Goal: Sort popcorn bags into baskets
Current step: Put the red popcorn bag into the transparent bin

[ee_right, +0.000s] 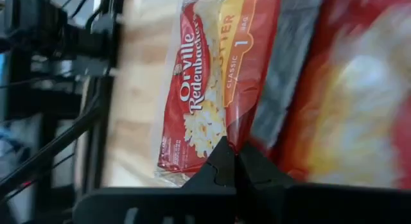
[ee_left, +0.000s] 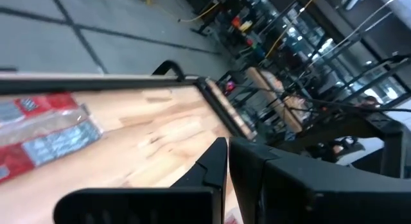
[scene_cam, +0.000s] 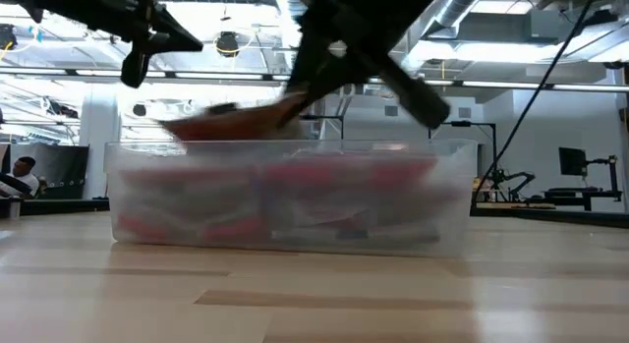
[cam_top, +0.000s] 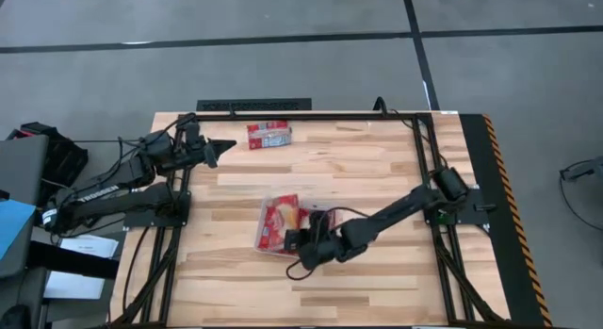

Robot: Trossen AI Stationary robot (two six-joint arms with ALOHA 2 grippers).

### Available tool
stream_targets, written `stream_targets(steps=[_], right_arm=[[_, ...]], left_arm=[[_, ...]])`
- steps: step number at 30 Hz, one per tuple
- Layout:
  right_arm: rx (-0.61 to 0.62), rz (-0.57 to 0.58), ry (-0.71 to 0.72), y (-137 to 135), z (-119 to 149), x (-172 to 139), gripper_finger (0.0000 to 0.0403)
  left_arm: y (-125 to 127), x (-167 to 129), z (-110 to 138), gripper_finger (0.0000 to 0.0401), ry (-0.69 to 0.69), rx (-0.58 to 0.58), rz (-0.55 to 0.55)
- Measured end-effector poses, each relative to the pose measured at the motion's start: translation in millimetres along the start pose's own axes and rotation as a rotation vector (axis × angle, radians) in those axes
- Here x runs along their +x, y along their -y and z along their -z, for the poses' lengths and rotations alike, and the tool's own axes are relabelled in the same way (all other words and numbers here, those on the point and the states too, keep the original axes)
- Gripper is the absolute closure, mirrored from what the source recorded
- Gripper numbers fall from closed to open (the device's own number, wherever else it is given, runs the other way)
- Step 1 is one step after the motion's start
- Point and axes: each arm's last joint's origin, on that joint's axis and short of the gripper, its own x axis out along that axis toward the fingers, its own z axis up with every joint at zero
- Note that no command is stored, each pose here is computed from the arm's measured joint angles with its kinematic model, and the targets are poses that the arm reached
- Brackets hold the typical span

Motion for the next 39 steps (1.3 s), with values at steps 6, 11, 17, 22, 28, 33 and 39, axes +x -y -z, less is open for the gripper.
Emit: stream_targets(steps=[6,11,17,22,28,33,39], right_arm=[[0.045,-0.063,-0.043,-0.9,11.5,14.8,0.0398],[0.013,-0.053,-0.029,-1.6,3.2,20.7,0.0338],[-0.08,-0.102,-0.136,-8.7,-0.2,24.6,0.0236],[-0.208,-0.115,-0.218,-19.5,1.6,18.2,0.0171],[-0.407,0.117,-0.253,-25.2,-6.9,-1.7,0.0164],[-0.561,0.21,-0.176,-48.1,-39.6,-30.7,0.0178],[-0.731,0.309,-0.002,-63.7,-108.0,-66.5,0.019]], left_arm=[[-5.0,-0.1,4.9,0.0396,-0.049,-0.006,-0.054],[-7.7,-0.4,7.4,0.0397,-0.073,0.0,-0.083],[-8.7,-0.5,8.3,0.0396,-0.083,0.001,-0.094],[-8.8,-0.5,8.3,0.0396,-0.079,0.002,-0.098],[-11.7,0.0,8.8,0.0396,-0.056,0.007,-0.156],[-26.6,11.8,18.8,0.0382,-0.083,0.075,-0.368],[-57.5,66.6,39.1,0.0382,-0.196,0.202,-0.497]])
